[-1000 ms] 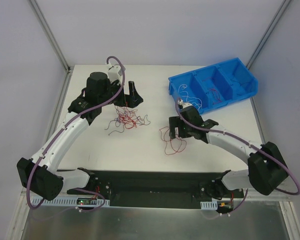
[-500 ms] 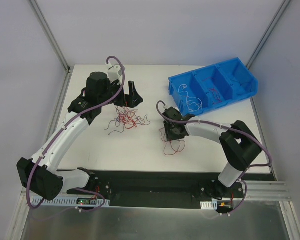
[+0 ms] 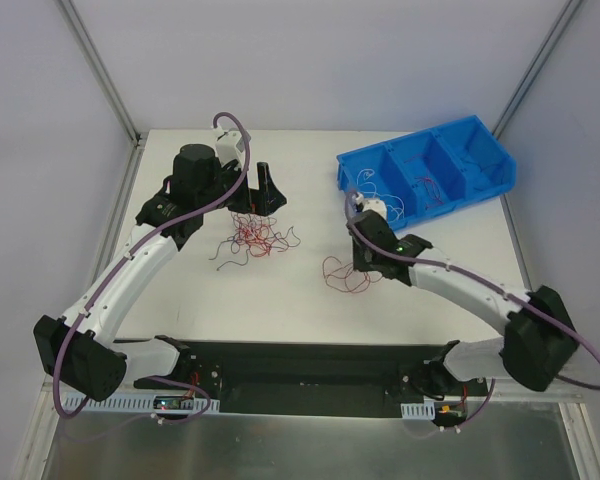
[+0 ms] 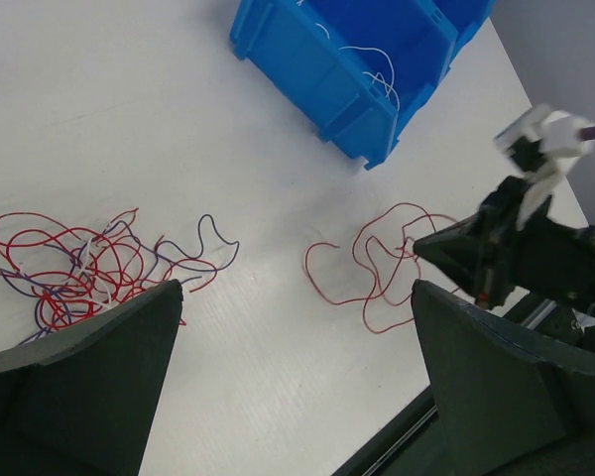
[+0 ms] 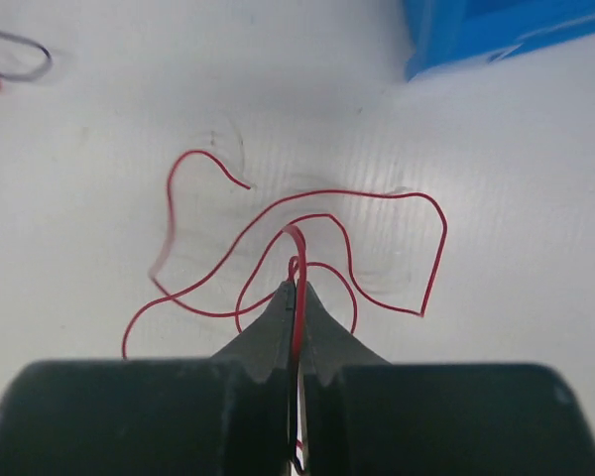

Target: Untangle the cables

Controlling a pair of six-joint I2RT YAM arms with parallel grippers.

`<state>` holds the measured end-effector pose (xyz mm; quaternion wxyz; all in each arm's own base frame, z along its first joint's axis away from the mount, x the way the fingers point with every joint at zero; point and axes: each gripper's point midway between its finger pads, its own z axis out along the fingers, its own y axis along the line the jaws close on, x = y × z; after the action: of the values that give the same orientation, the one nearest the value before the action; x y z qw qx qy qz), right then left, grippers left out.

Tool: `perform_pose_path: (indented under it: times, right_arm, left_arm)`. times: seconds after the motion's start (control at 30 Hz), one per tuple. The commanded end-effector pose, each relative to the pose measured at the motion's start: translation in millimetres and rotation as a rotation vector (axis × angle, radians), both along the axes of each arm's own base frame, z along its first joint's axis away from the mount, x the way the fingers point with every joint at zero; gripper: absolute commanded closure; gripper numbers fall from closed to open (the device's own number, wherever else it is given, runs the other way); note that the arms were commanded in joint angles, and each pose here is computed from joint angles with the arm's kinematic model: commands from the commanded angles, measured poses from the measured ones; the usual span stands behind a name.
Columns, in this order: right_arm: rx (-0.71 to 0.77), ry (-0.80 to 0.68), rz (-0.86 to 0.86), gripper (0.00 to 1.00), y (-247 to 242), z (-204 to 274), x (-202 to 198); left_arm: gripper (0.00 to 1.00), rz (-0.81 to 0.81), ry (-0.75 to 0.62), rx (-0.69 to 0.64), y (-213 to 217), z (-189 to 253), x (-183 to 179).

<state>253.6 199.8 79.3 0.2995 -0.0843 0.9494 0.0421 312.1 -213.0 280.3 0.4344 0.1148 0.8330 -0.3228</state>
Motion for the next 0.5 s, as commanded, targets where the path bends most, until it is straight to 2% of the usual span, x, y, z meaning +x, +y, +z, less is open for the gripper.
perform_pose_path:
  times: [0.0,0.2,0.47]
  right_arm:
    - [0.077,-0.249,-0.153,0.99,-29.8,67.3,21.1]
    - [0.217,-0.446,-0.309,1.00,-81.5,148.5,49.6]
    - [0.234,-0.687,-0.424,1.00,-145.0,283.7,98.5]
  left_arm:
    - [0.01,-0.003,-0.022,-0.020,-1.6,10.2,-0.1]
    - [0.01,-0.003,-0.017,-0.028,-2.6,9.6,-0.5]
    - [0.01,-0.001,-0.015,-0.024,-2.8,6.6,0.4]
